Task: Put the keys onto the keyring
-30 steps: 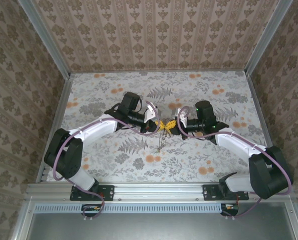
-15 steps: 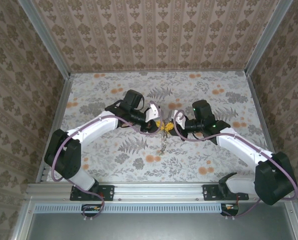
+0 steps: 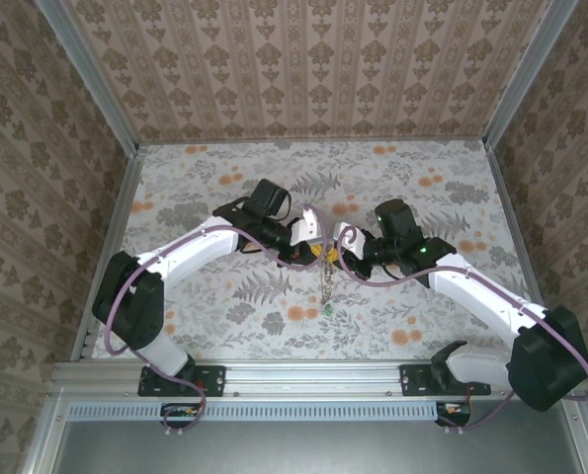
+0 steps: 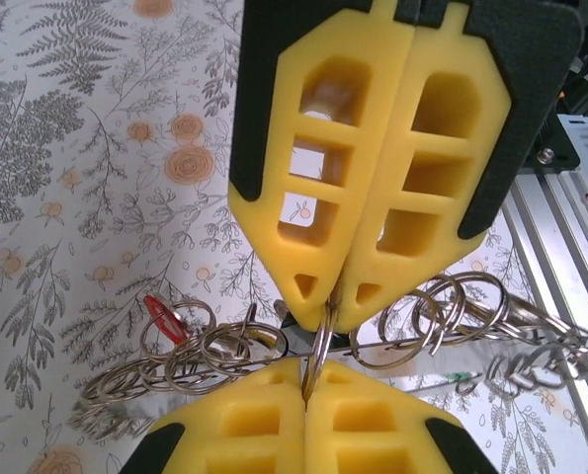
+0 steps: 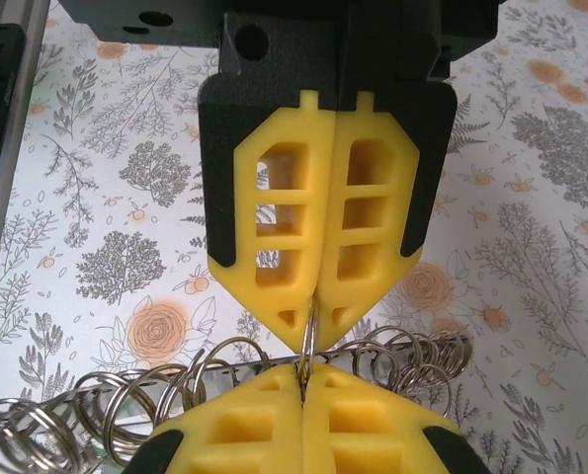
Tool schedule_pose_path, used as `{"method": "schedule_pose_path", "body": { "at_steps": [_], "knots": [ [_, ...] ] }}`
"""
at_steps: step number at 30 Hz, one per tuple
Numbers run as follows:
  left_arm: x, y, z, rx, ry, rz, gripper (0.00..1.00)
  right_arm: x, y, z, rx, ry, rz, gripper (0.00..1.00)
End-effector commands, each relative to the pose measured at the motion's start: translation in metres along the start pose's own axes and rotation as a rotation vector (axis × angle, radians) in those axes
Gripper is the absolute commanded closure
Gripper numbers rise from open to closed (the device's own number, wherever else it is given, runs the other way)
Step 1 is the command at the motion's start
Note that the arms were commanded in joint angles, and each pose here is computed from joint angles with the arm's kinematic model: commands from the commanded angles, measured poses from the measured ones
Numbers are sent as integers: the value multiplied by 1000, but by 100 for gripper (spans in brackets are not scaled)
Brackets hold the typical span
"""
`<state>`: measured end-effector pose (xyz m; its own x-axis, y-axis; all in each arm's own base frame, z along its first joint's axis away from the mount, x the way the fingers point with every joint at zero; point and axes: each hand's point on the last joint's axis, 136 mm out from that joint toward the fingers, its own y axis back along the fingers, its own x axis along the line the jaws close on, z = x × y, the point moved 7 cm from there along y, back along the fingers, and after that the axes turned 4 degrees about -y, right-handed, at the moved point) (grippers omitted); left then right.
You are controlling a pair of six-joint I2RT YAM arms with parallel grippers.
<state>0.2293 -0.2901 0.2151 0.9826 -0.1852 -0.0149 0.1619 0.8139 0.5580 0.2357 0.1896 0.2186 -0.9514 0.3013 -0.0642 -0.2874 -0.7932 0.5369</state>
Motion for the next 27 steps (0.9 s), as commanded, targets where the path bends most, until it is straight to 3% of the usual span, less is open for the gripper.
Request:
{"method": "schedule_pose_path", "body": {
  "at_steps": [1,7,16,25,27],
  "knots": [
    [4,6,6,-64,8,23,100,4,12,25,-92,96,-4,98],
    [-1,17,23,-236,-46,18,100,1,7,13,-185,41,14,89],
    [-3,22,32,-336,-55,-24,100,-8,6,4,-283,-30,21,84],
    [-2,19,26,-312,-26,-22,99,-12,11,6,-280,-36,-5,98],
    [-1,18,23,-267,-10,-10,88,-12,11,7,-244,-40,-4,100]
  ]
}}
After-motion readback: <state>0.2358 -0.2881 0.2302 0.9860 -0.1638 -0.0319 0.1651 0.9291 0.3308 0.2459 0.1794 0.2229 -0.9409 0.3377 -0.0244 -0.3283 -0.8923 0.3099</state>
